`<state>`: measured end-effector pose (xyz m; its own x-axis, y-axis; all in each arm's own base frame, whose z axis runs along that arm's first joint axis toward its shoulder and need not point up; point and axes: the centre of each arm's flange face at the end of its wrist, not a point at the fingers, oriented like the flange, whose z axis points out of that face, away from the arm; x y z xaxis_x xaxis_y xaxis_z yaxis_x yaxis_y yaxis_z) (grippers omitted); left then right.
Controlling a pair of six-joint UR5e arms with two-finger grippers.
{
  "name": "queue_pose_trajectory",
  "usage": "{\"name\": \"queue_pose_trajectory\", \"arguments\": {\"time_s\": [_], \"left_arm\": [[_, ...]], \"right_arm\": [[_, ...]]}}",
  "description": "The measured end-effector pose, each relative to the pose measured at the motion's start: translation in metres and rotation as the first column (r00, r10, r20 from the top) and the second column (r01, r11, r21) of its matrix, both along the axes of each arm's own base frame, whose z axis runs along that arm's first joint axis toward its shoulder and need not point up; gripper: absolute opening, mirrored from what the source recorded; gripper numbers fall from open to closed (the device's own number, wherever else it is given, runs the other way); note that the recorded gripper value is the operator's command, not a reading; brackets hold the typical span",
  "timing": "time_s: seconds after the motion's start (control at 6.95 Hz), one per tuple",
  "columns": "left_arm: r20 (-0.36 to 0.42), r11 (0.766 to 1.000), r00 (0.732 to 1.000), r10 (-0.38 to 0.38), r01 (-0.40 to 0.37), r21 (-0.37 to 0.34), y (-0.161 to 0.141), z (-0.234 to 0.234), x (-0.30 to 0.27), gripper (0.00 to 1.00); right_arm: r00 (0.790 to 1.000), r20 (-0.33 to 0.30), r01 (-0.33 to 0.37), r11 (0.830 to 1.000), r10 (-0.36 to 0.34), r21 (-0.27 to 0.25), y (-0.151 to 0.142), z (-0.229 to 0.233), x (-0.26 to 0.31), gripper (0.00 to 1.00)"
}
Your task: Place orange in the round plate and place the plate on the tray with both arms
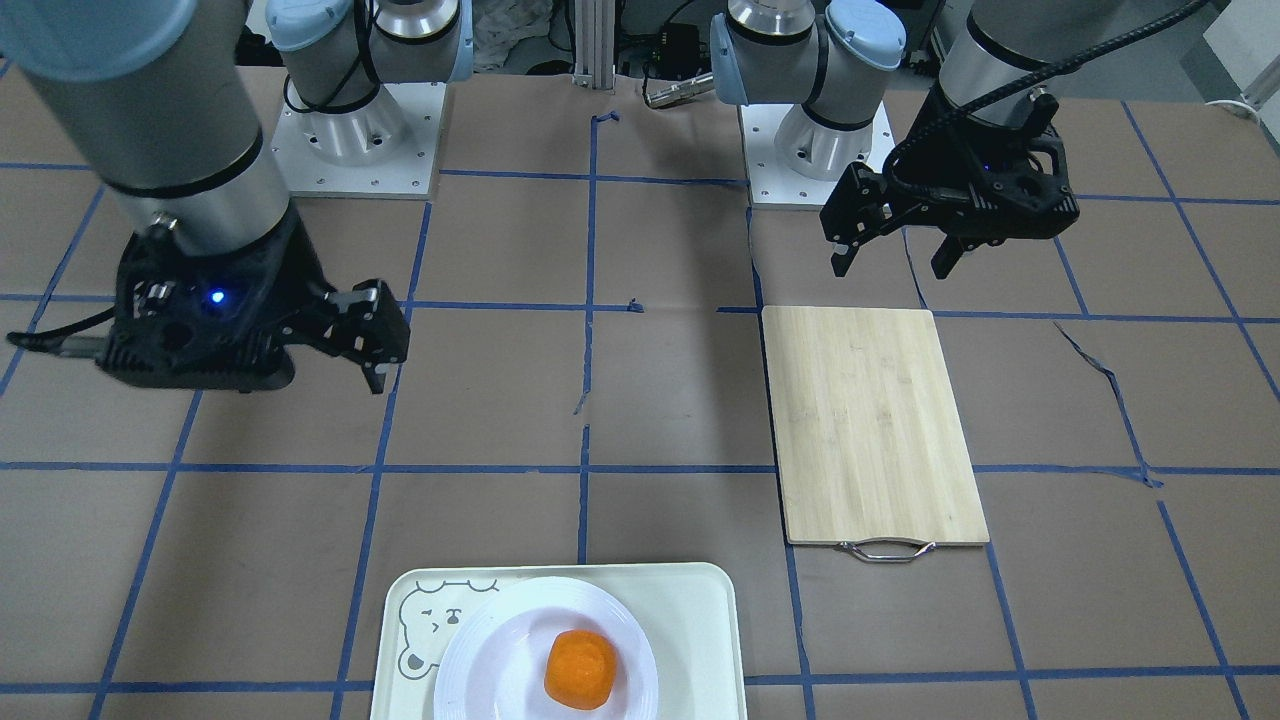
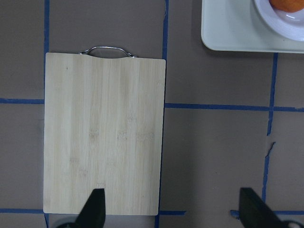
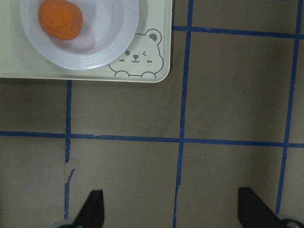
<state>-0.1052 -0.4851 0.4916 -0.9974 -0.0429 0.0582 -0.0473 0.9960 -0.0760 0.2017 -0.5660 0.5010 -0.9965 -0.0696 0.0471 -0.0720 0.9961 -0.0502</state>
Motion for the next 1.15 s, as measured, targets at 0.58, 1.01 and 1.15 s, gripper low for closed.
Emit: {"name": "queue_pose_trajectory", "arguments": {"time_s": [0.58,1.01,1.15], "left_arm": [[0.004,1.000,1.000,0.002,-0.002,-0.009,0.003,0.004,0.001,1.00],[0.006,1.000,1.000,0.002,-0.002,-0.014,0.005,0.007,0.001,1.00],[0.006,1.000,1.000,0.002,-0.002,-0.014,0.006,0.007,0.001,1.00]], "right_arm": [[1.000,0.003,0.005,1.000,-0.005,-0.016,0.024,0.013,-0.003,1.00],[1.000,0.001,-0.001,1.000,0.001,-0.021,0.023,0.012,-0.003,1.00],[1.000,0.001,-0.003,1.000,0.003,-0.022,0.023,0.013,-0.003,1.00]]}}
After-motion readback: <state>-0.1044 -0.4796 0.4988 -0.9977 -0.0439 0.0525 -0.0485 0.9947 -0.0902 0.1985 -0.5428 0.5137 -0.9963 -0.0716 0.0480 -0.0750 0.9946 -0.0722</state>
